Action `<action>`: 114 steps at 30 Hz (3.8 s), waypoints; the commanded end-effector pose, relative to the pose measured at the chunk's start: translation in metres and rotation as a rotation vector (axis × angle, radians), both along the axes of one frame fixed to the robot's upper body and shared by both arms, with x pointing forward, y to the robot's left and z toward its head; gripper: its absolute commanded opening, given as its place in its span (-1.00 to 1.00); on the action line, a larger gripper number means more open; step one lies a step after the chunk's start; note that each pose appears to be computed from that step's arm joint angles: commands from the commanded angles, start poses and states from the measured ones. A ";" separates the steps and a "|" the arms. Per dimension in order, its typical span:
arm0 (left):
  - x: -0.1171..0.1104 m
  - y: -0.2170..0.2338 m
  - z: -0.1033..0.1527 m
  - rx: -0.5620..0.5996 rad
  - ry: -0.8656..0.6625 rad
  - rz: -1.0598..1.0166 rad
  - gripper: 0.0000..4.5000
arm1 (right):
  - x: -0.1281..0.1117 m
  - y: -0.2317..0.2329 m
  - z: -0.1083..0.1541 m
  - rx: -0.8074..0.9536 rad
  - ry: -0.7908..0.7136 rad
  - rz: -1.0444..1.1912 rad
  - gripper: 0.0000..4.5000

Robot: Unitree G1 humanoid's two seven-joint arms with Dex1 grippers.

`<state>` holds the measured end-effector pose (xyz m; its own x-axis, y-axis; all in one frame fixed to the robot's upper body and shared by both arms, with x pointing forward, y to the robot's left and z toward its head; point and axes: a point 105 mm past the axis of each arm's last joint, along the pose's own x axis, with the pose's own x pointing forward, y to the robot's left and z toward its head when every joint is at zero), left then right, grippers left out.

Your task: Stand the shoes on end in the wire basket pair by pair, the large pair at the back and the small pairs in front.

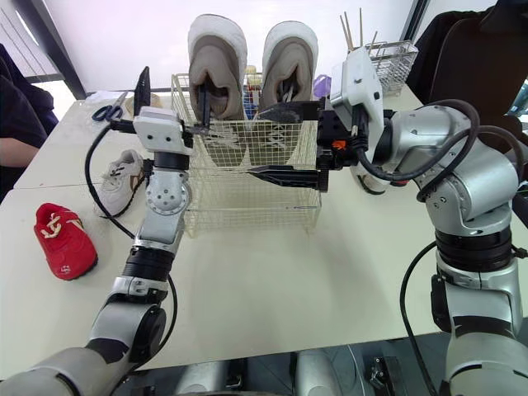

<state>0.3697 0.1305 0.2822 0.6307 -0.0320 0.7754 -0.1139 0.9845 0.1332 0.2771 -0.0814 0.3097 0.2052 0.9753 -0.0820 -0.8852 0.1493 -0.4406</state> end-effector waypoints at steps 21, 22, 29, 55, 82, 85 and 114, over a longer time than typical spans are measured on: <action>-0.082 0.059 0.016 0.195 0.467 -0.516 0.96 | 0.027 -0.047 0.033 0.064 -0.085 -0.231 1.00; -0.087 0.060 0.018 0.200 0.515 -0.583 0.96 | 0.033 -0.055 0.035 0.078 -0.084 -0.289 1.00; -0.127 0.038 0.020 0.363 0.710 -0.919 0.96 | 0.086 -0.119 -0.001 0.059 -0.004 -0.803 1.00; -0.133 0.020 -0.004 0.417 0.800 -0.970 0.96 | 0.126 -0.179 -0.147 0.218 0.212 -1.331 1.00; -0.124 0.022 0.005 0.404 0.768 -0.930 1.00 | 0.139 -0.167 -0.095 0.336 0.122 -1.224 -0.99; -0.121 0.024 0.010 0.387 0.752 -0.932 1.00 | 0.134 -0.168 -0.054 0.413 0.017 -1.192 -0.99; -0.119 0.066 0.043 0.268 0.932 -1.200 1.00 | 0.003 0.010 0.054 -0.165 -1.004 0.101 -0.99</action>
